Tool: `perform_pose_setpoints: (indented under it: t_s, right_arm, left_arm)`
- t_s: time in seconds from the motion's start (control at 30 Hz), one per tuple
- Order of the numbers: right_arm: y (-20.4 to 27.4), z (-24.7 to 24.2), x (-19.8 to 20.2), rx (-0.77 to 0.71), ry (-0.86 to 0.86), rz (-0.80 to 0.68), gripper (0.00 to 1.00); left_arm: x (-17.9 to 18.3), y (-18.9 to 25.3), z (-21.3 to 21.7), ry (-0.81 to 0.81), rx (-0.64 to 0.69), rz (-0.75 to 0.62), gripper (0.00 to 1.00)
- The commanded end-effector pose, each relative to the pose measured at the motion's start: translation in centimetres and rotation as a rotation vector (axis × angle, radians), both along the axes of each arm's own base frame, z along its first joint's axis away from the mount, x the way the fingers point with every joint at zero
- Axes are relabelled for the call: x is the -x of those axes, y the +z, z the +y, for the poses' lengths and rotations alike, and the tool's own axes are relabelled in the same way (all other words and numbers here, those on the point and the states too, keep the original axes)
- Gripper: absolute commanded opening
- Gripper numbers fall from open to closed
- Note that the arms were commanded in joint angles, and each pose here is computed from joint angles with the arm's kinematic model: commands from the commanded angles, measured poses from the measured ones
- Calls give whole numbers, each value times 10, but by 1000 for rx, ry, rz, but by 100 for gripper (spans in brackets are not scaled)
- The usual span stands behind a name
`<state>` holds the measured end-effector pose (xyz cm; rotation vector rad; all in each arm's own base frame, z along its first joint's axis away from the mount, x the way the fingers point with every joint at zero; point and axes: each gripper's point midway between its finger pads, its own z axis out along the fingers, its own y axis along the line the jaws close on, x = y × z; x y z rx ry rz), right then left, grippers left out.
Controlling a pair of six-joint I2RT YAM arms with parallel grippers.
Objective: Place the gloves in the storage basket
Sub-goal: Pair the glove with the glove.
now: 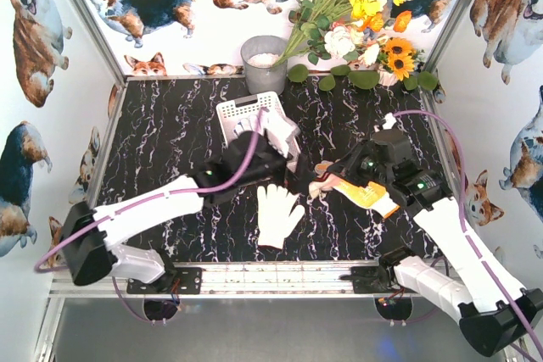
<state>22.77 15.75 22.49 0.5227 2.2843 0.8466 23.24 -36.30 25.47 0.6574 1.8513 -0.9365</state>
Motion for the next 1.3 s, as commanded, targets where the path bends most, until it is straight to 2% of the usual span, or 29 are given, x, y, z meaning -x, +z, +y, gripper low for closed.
perform_pose_setpoints:
  t_s: [0.0, 0.3, 0.4, 0.43, 0.5, 0.63, 0.77, 0.8, 0.87, 0.97, 1.0, 1.1, 1.17, 1.27]
  right_arm:
    - [40, 22, -9, -104, 28, -101, 0]
    - [40, 33, -5, -125, 68, -94, 0]
    - [39, 33, -3, -128, 71, -93, 0]
    - [40, 33, -3, -128, 72, -95, 0]
    - [40, 33, -2, -126, 73, -97, 0]
    - [33, 27, -3, -82, 60, -96, 0]
    - [19, 15, -16, 38, 36, -121, 0]
    - [18, 14, -20, 66, 48, -133, 0]
    - [14, 19, -27, 101, 94, -145, 0]
    - [5, 34, -29, 122, 184, -166, 0]
    - [1, 39, -29, 125, 213, -171, 0]
    - [-15, 51, -24, 128, 288, -167, 0]
    - [-22, 59, -20, 117, 340, -170, 0]
    - [-28, 75, -11, 86, 425, -177, 0]
  left_arm:
    - [9, -13, -18, -21, -22, -11, 90]
    - [17, -37, -26, -13, 17, 63, 90]
    - [18, -42, -31, -16, 24, 76, 85]
    - [16, -45, -32, -9, 14, 80, 81]
    - [12, -50, -33, 13, 3, 86, 63]
    - [13, -49, -42, -5, 16, 107, 33]
    - [23, -54, -54, -14, 43, 144, 10]
    - [27, -57, -59, -28, 62, 163, 11]
    - [37, -62, -70, -62, 98, 214, 24]
    - [47, -71, -70, -61, 124, 268, 59]
    - [49, -73, -64, -44, 134, 275, 65]
    - [50, -80, -30, 49, 127, 278, 75]
    - [56, -100, 2, 118, 67, 295, 78]
    - [62, -107, 40, 199, 23, 305, 81]
